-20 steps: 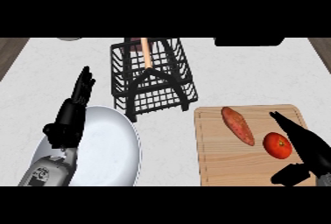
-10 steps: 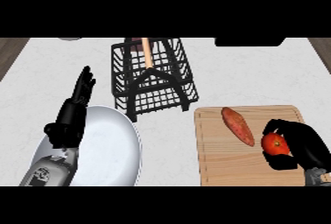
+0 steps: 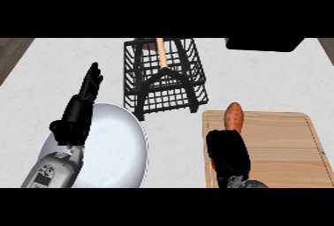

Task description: Pick the tomato from the cutting board and place it in the tiered basket

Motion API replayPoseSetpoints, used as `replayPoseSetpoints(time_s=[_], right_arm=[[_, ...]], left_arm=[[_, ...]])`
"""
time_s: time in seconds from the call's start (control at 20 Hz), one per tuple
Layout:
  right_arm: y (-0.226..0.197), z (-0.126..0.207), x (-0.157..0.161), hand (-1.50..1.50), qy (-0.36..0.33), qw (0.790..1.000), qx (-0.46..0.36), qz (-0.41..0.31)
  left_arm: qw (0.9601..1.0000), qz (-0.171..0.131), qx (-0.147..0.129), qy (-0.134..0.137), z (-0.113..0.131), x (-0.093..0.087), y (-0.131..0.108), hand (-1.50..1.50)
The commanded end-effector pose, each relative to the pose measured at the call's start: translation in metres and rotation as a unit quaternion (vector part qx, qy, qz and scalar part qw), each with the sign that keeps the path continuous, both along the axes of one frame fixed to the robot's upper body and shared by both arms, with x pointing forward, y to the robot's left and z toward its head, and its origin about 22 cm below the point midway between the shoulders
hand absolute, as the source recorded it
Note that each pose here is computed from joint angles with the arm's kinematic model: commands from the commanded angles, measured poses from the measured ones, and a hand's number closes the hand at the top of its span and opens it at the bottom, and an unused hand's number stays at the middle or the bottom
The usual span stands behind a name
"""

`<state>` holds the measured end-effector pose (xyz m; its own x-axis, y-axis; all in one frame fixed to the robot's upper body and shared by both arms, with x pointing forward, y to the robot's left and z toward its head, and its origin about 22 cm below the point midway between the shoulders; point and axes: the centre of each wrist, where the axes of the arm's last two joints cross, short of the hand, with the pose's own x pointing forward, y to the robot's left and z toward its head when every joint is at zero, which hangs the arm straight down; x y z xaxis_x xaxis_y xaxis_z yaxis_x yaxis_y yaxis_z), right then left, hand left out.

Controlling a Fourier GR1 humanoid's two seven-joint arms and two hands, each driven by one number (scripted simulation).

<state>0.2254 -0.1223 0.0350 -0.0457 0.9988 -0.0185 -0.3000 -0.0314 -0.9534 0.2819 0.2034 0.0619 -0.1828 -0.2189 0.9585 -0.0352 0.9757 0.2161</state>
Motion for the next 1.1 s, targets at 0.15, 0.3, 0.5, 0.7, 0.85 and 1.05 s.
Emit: replayPoseSetpoints(time_s=[0.15, 0.3, 0.5, 0.7, 0.85, 1.05], right_arm=[[0.1, 0.028, -0.037, 1.5, -0.046, 0.996, -0.073, 0.009], [0.111, 0.052, -0.037, 1.5, -0.079, 0.995, -0.065, -0.016], [0.117, 0.089, -0.037, 1.5, -0.138, 0.989, -0.038, -0.028], [0.119, 0.119, -0.041, 1.5, -0.194, 0.98, -0.014, -0.038], [0.115, 0.147, -0.032, 1.5, -0.212, 0.976, 0.012, -0.045], [0.112, 0.176, -0.023, 1.5, -0.228, 0.972, 0.027, -0.055]], left_arm=[[0.9991, -0.008, -0.015, 0.039, -0.017, 0.001, -0.022, 0.0], [0.9991, -0.009, -0.015, 0.038, -0.013, -0.005, -0.009, 0.0], [0.9992, -0.002, -0.008, 0.039, -0.014, -0.001, -0.012, 0.0], [0.9986, 0.002, -0.021, 0.048, -0.021, -0.003, -0.011, 0.0], [0.9987, 0.009, -0.012, 0.049, -0.02, -0.005, -0.007, 0.0], [0.9982, 0.01, -0.015, 0.056, -0.025, -0.01, -0.001, 0.0]])
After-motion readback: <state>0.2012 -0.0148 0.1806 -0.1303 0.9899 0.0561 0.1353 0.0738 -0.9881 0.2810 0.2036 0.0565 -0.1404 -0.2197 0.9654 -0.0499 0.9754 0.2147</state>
